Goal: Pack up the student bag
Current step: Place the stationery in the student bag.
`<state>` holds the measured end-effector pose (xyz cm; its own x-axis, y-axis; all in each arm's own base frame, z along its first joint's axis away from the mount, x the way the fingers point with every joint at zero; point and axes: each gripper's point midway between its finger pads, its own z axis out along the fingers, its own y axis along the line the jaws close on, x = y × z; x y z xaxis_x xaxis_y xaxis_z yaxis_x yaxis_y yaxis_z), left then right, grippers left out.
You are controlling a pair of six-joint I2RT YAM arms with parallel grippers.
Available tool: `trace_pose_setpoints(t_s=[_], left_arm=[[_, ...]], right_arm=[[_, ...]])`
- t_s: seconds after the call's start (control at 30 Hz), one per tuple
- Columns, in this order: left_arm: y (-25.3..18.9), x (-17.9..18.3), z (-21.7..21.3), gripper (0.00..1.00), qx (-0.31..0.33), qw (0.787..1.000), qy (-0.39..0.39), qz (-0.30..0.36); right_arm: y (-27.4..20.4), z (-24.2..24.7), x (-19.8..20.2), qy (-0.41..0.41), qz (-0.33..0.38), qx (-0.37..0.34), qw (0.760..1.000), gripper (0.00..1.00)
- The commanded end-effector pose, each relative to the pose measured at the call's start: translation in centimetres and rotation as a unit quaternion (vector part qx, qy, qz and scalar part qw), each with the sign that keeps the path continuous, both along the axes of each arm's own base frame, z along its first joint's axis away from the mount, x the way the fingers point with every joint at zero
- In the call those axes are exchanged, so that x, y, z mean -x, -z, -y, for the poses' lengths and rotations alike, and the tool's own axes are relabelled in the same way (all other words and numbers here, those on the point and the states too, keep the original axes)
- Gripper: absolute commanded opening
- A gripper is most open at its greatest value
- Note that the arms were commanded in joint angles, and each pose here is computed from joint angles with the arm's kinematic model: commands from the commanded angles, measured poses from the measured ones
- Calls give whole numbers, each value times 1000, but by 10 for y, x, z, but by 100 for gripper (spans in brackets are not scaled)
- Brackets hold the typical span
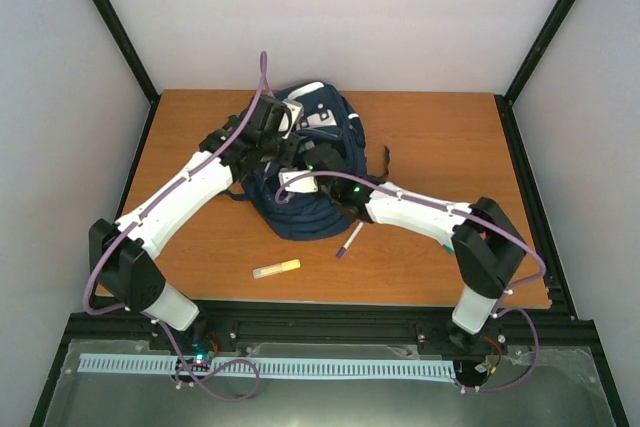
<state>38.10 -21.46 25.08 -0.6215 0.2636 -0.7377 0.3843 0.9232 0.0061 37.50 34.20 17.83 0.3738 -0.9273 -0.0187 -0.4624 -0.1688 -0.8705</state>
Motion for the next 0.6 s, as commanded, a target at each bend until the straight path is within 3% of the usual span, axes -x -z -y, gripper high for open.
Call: trace_pose_setpoints(t_s=[0.0,0.3,0.57], left_arm=[[-63,-4,-8,1,66,995,-23,71],[-58,-1,-9,1,67,995,-24,64],[-58,-1,-15,1,58,995,-34,68]], right_arm=[[-35,12,32,11,-86,-81,993,50],[-21,62,96,46,-229,-158,959,55],[4,141,92,165,-365,-248,882,53]])
